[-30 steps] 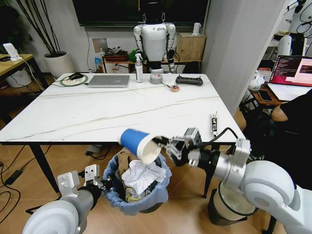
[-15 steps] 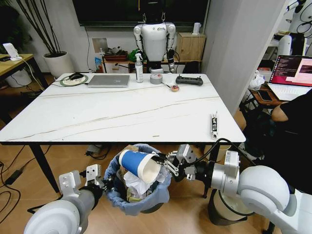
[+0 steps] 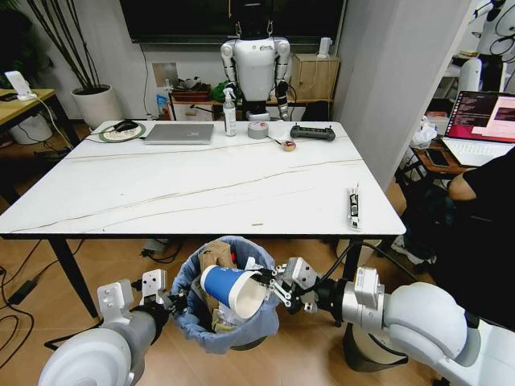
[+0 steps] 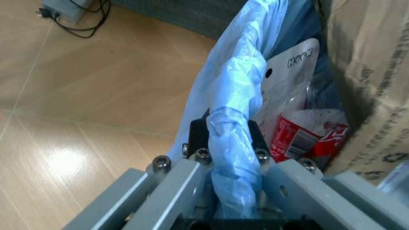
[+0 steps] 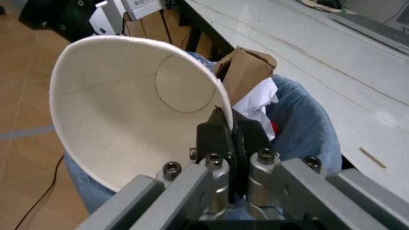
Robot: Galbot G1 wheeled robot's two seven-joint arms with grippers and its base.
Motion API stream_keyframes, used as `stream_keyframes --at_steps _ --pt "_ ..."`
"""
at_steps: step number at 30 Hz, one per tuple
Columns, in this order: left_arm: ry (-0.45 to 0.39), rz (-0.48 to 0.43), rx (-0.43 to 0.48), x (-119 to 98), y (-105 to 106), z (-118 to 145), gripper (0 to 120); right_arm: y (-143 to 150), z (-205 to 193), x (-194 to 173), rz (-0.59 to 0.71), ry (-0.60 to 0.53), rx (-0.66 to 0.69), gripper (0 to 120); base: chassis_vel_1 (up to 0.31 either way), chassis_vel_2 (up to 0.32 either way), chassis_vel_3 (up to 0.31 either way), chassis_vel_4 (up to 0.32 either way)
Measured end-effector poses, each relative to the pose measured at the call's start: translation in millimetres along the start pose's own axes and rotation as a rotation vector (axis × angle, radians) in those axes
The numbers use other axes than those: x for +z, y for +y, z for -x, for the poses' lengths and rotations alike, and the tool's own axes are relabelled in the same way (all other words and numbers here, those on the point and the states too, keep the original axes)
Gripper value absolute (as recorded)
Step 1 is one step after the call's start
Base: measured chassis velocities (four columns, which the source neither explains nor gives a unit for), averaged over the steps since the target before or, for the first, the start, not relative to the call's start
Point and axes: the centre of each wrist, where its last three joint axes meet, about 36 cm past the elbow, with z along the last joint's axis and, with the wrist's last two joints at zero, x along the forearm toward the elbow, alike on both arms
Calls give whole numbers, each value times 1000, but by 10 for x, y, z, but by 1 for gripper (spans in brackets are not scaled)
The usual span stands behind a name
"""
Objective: Pick up the trash bin and place the trash from the table into it.
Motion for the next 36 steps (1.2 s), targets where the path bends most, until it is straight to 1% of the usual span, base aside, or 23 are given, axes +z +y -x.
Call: stream_keyframes --at_steps 8,11,15,16,17,18,21,22,24,25,29,30,32,34,35,36 --pt "1 -2 4 1 -7 2 0 58 32 -10 -9 -3 -25 0 0 0 0 0" --pt "2 -3 3 7 -5 2 0 40 24 -38 -12 -12 -7 0 0 0 0 0" --pt "5 -3 2 14 -5 2 0 28 -6 -151 5 -51 23 13 0 0 0 0" --pt "5 -2 3 14 -8 3 0 62 -19 -195 20 -60 23 20 0 0 0 0" --pt "5 -2 3 14 -8 3 0 62 -19 -195 20 -60 23 20 0 0 0 0" --pt "4 -1 4 13 -9 3 0 90 -28 -214 26 -62 21 25 0 0 0 0" --pt "4 0 6 12 -12 4 0 133 -32 -203 35 -54 20 35 0 0 0 0" --pt "4 0 6 12 -12 4 0 143 -32 -192 38 -50 26 41 0 0 0 0" --pt "4 0 6 12 -12 4 0 141 -29 -186 40 -48 35 43 0 0 0 0" --pt "4 0 6 13 -12 4 0 125 -25 -177 41 -46 44 50 0 0 0 0" --pt "7 -1 5 20 -9 4 0 28 -7 -171 56 -55 83 68 0 0 0 0" --pt "7 -1 5 20 -9 4 0 28 -7 -171 56 -55 83 68 0 0 0 0" --pt "6 -1 5 18 -9 4 0 39 4 -173 68 -61 83 74 0 0 0 0" --pt "4 0 6 14 -10 4 0 50 15 -158 79 -62 99 83 0 0 0 0" --pt "3 0 7 11 -11 4 0 33 19 -151 82 -63 121 89 0 0 0 0" --pt "3 0 7 10 -12 4 0 12 16 -163 86 -70 142 93 0 0 0 0"
